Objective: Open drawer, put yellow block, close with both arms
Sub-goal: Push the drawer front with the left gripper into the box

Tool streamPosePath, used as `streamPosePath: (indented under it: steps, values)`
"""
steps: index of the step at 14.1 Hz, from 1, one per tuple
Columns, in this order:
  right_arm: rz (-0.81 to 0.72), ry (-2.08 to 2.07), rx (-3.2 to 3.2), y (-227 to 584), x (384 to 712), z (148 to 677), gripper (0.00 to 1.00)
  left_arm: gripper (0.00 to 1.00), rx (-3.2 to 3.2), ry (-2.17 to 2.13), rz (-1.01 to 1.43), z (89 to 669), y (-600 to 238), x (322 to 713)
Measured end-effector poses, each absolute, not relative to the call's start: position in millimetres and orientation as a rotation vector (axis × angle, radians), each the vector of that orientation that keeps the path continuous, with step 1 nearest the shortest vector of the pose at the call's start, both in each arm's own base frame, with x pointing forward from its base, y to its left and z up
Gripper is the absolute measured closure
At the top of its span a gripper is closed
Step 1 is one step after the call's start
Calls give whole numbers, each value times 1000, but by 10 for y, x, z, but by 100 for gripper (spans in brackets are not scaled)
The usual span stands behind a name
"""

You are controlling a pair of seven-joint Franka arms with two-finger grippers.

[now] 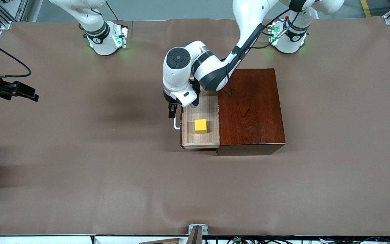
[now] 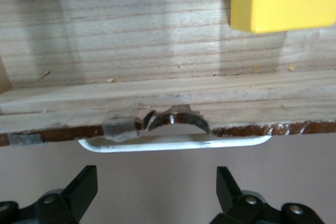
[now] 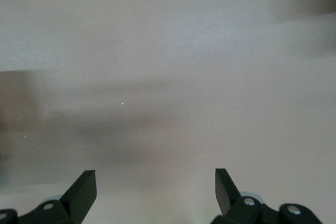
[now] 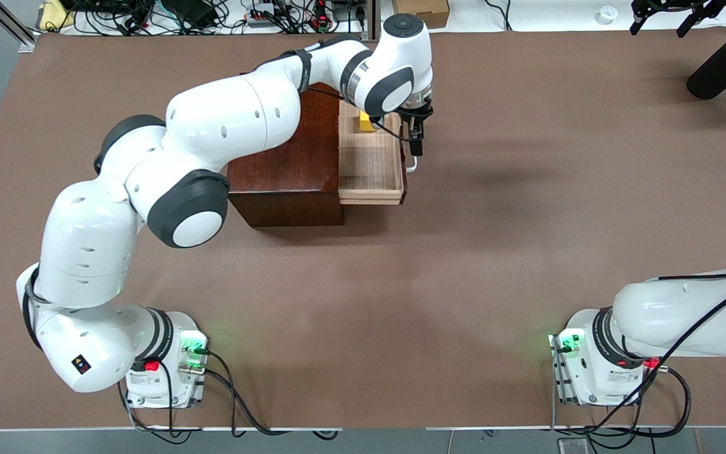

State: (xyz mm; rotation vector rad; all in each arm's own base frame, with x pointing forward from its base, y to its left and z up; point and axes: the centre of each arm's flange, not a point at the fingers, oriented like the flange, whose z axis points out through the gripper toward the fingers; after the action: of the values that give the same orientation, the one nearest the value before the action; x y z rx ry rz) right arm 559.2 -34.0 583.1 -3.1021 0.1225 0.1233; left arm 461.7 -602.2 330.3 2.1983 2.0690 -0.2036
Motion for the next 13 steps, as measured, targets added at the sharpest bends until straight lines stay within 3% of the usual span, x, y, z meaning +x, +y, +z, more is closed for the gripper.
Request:
streamPosePath:
  steps: [13]
  values:
    - [108,118,-3103,-323,5601,5863,0,0,2272,2187,-180,3233,-5812,4689]
